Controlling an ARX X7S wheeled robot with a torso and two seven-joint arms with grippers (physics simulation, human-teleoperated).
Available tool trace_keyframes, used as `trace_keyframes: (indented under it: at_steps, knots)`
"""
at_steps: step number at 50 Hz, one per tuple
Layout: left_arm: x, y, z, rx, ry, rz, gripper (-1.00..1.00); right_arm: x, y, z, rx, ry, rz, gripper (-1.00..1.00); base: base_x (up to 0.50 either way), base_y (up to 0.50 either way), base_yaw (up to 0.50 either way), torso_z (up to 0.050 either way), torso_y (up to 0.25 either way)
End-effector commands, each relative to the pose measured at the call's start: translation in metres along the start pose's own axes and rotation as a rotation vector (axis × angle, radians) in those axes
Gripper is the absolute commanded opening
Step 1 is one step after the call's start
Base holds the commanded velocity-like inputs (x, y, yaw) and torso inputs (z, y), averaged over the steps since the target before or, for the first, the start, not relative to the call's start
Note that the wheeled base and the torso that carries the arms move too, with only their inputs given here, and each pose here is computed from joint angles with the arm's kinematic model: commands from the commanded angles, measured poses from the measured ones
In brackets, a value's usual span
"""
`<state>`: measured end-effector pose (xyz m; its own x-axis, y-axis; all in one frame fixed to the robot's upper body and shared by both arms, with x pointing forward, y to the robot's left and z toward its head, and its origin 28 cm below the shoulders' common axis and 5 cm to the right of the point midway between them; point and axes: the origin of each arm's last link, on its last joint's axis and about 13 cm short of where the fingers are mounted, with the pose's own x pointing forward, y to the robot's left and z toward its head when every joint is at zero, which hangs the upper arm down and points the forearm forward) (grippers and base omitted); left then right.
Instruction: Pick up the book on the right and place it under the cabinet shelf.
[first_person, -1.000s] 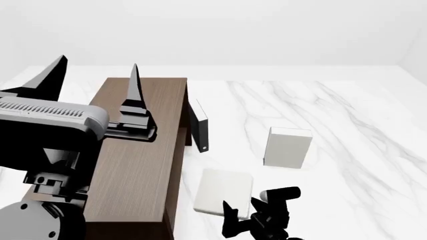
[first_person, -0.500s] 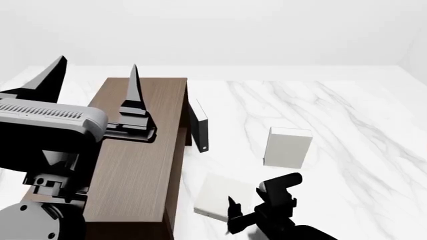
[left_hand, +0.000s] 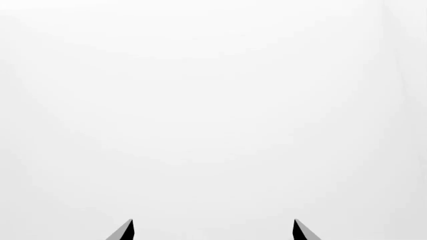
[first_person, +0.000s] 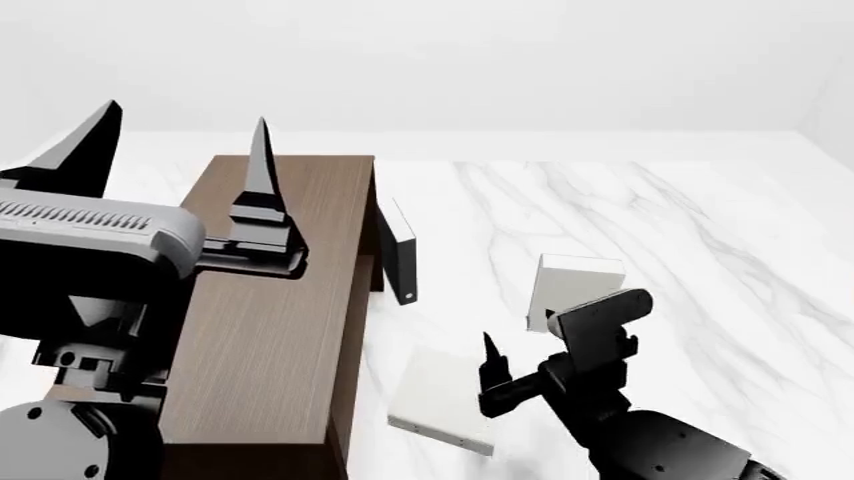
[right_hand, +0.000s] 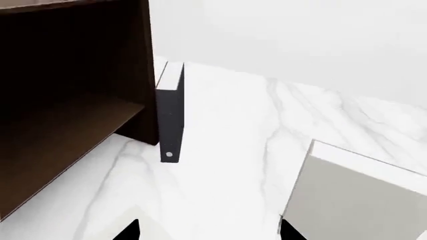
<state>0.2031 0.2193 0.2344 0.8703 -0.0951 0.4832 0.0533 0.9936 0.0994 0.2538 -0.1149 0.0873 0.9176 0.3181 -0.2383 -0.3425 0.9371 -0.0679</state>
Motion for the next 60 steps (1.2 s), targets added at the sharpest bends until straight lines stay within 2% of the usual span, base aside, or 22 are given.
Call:
trace_keyframes:
  at_steps: [1, 7, 19, 33, 42, 49, 60]
  knots:
    - [0.002, 0.000, 0.006, -0.010, -0.012, 0.000, 1.00, -0.027, 0.000, 0.012, -0.022, -0.138, -0.084, 1.00, 0.00, 0.00, 0.00, 0.000, 0.000]
    - [0.001, -0.003, 0.018, -0.024, -0.035, -0.016, 1.00, -0.039, 0.000, 0.007, 0.017, -0.169, -0.115, 1.00, 0.00, 0.00, 0.00, 0.000, 0.000]
    - [-0.003, -0.004, 0.044, -0.007, -0.086, -0.022, 1.00, -0.051, -0.003, -0.012, 0.035, -0.174, -0.173, 1.00, 0.00, 0.00, 0.00, 0.000, -0.040]
    - [-0.006, -0.004, 0.044, -0.008, -0.088, -0.017, 1.00, -0.049, -0.004, -0.018, 0.032, -0.174, -0.205, 1.00, 0.00, 0.00, 0.00, 0.000, -0.097]
    - [-0.008, -0.003, 0.045, -0.007, -0.093, -0.017, 1.00, -0.043, -0.005, -0.014, -0.008, -0.187, -0.218, 1.00, 0.00, 0.00, 0.00, 0.000, -0.104]
    - [-0.008, -0.002, 0.044, -0.007, -0.092, -0.016, 1.00, -0.033, -0.004, -0.022, -0.084, -0.175, -0.222, 1.00, 0.00, 0.00, 0.00, 0.000, -0.110]
    - [-0.008, -0.001, 0.047, -0.005, -0.096, -0.012, 1.00, -0.019, -0.008, -0.038, -0.127, -0.129, -0.239, 1.00, 0.00, 0.00, 0.00, 0.000, -0.110]
